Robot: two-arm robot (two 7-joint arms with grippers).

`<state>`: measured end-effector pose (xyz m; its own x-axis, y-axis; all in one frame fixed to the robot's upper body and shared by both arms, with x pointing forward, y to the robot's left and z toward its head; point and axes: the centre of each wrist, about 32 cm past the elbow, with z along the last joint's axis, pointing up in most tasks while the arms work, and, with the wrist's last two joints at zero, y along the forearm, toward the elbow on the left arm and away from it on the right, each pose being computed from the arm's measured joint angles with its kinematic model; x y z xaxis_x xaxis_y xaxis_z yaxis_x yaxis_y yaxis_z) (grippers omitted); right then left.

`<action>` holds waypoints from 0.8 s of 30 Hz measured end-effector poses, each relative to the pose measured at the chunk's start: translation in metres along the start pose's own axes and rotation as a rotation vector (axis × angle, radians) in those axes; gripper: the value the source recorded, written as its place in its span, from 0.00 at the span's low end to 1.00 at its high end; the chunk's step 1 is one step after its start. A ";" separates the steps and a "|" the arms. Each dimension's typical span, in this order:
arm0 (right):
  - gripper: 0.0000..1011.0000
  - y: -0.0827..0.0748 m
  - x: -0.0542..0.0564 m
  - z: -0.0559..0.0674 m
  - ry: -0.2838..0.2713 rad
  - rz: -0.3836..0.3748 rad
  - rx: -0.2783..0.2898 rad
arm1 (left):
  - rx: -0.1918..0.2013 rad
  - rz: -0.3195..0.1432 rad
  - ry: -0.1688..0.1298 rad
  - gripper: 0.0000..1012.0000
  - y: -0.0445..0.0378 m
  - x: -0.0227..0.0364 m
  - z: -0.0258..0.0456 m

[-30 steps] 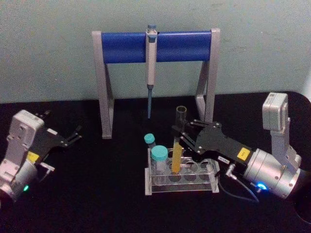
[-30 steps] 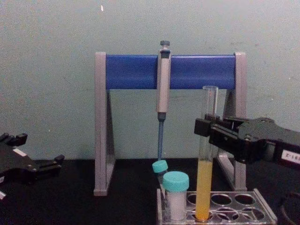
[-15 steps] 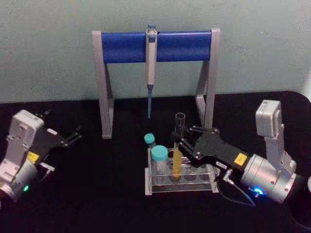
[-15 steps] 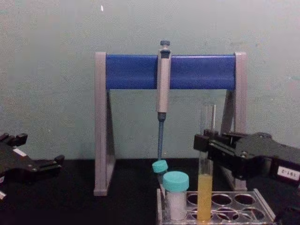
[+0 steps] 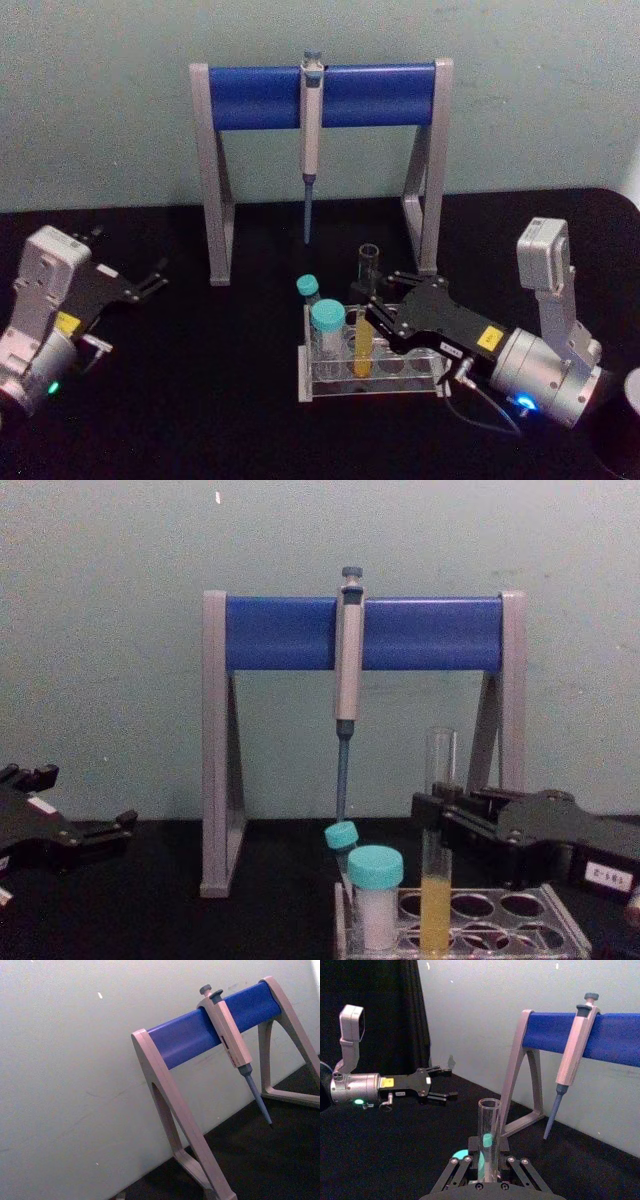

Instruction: Pick up the test tube from the test tube rack, shake it, then place it back into the test tube rack.

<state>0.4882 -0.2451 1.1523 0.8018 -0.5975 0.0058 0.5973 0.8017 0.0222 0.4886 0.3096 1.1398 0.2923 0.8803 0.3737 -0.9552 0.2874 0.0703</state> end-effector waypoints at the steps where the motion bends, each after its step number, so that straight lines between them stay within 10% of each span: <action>1: 0.23 0.000 0.000 -0.001 0.001 -0.001 -0.001 | 0.000 0.000 0.000 0.99 0.0000 0.0000 0.0000; 24: 0.23 0.001 -0.002 -0.011 0.037 -0.022 -0.022 | 0.000 0.000 0.000 0.99 0.0000 0.0000 0.0000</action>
<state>0.4874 -0.2429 1.1410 0.7883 -0.6145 -0.0310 0.6148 0.7887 -0.0003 0.4886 0.3097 1.1398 0.2923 0.8803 0.3737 -0.9552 0.2873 0.0703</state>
